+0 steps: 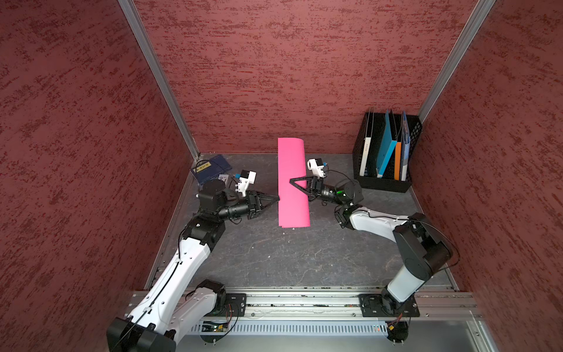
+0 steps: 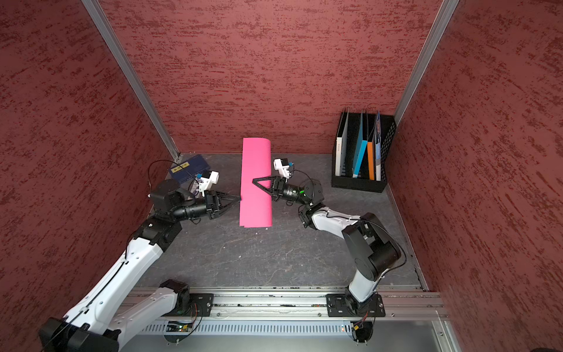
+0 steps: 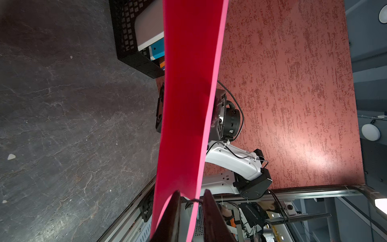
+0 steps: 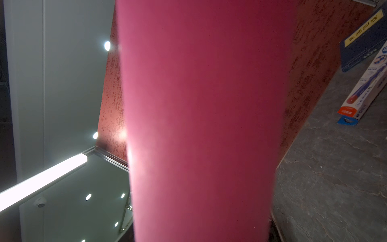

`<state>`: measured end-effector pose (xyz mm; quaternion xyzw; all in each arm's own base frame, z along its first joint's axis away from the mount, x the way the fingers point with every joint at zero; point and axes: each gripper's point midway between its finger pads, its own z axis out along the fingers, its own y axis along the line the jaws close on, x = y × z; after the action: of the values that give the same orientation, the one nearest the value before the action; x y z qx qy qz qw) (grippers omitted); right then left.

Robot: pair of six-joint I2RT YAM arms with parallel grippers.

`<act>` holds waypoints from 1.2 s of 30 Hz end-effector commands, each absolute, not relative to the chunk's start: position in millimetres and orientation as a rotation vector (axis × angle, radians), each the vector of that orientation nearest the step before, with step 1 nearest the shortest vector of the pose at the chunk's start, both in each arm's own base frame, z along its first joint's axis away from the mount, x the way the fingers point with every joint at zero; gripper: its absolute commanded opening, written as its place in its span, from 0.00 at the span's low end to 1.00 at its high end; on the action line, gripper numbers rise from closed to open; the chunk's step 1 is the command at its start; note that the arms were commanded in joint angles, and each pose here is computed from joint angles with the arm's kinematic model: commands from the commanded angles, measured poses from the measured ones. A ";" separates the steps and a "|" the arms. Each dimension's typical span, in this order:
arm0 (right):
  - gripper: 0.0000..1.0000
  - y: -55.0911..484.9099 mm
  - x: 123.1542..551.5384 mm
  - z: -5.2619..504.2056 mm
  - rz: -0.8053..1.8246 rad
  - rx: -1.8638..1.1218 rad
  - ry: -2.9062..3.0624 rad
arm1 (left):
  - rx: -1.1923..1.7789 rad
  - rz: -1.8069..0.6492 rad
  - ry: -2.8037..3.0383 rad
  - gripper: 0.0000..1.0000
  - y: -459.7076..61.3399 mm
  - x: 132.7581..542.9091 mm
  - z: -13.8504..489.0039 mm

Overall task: Fold the rectangular paper in half along the long edge
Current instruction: Fold the paper.

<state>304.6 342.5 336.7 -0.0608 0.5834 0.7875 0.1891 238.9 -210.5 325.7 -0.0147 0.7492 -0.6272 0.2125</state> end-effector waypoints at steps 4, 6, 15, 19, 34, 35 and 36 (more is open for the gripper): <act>0.49 337.8 300.6 349.3 2.197 -0.196 1.597 | -0.002 -1.754 2.053 0.22 -215.1 240.8 331.7; 0.50 337.5 300.6 348.7 2.196 -0.194 1.600 | -0.004 -1.756 2.052 0.22 -215.4 240.9 331.2; 0.51 337.4 301.1 347.9 2.193 -0.192 1.601 | -0.024 -1.781 2.073 0.22 -218.2 243.7 320.3; 0.52 337.9 301.2 348.0 2.193 -0.194 1.603 | -0.024 -1.780 2.074 0.21 -218.5 243.5 319.9; 0.54 344.7 303.1 351.0 2.204 -0.206 1.596 | -0.018 -1.776 2.075 0.22 -218.9 243.2 322.4; 0.54 345.6 302.8 350.1 2.205 -0.207 1.601 | -0.017 -1.776 2.073 0.21 -218.9 243.2 323.0; 0.54 345.8 302.5 351.0 2.204 -0.210 1.599 | -0.018 -1.775 2.072 0.21 -218.8 243.4 323.1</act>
<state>304.1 343.0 336.5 -0.0613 0.5855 0.7859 0.1894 245.2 -217.2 317.1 -0.0202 0.7481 -0.6329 0.1981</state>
